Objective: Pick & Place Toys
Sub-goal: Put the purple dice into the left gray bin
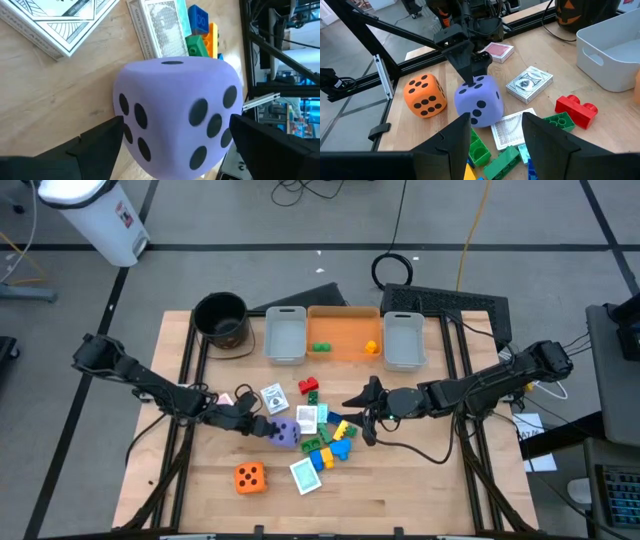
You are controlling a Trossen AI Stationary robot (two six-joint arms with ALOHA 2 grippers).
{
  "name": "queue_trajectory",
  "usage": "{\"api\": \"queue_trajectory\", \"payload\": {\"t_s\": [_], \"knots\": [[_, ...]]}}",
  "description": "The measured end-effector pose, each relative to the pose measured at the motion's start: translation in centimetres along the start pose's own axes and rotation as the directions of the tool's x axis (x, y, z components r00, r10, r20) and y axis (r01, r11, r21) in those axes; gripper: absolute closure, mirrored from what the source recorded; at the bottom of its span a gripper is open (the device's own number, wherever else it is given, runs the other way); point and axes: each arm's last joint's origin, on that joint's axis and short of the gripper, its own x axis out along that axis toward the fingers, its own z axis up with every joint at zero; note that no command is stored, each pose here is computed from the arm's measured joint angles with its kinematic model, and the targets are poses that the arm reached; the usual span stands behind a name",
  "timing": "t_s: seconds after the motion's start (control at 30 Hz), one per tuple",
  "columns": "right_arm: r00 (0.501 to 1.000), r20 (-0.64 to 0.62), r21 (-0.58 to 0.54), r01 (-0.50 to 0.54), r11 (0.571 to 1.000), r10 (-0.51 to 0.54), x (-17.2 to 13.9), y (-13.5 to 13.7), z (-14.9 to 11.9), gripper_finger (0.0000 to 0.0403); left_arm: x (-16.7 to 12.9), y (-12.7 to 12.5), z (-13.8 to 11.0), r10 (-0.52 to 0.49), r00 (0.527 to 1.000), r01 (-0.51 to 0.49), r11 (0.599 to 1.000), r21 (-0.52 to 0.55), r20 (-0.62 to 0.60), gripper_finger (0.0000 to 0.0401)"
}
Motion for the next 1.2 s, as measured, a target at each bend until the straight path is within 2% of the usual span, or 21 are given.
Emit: {"api": "queue_trajectory", "payload": {"t_s": [0.33,0.77,1.2], "knots": [[1.000,0.000,0.000,0.000,1.000,0.000,0.0,0.0,0.0,0.0236,0.1,0.1,0.5,0.005,1.000,-0.004,1.000,-0.018,0.021,0.0003],[1.000,0.001,-0.008,0.001,1.000,-0.001,0.0,0.0,0.0,0.0236,0.7,0.4,0.2,0.018,0.999,-0.019,1.000,-0.014,-0.033,0.0005],[1.000,0.001,-0.005,0.002,1.000,-0.002,0.0,0.0,0.0,0.0236,2.1,0.7,-0.1,0.003,1.000,-0.003,1.000,-0.014,-0.024,0.0006]]}}
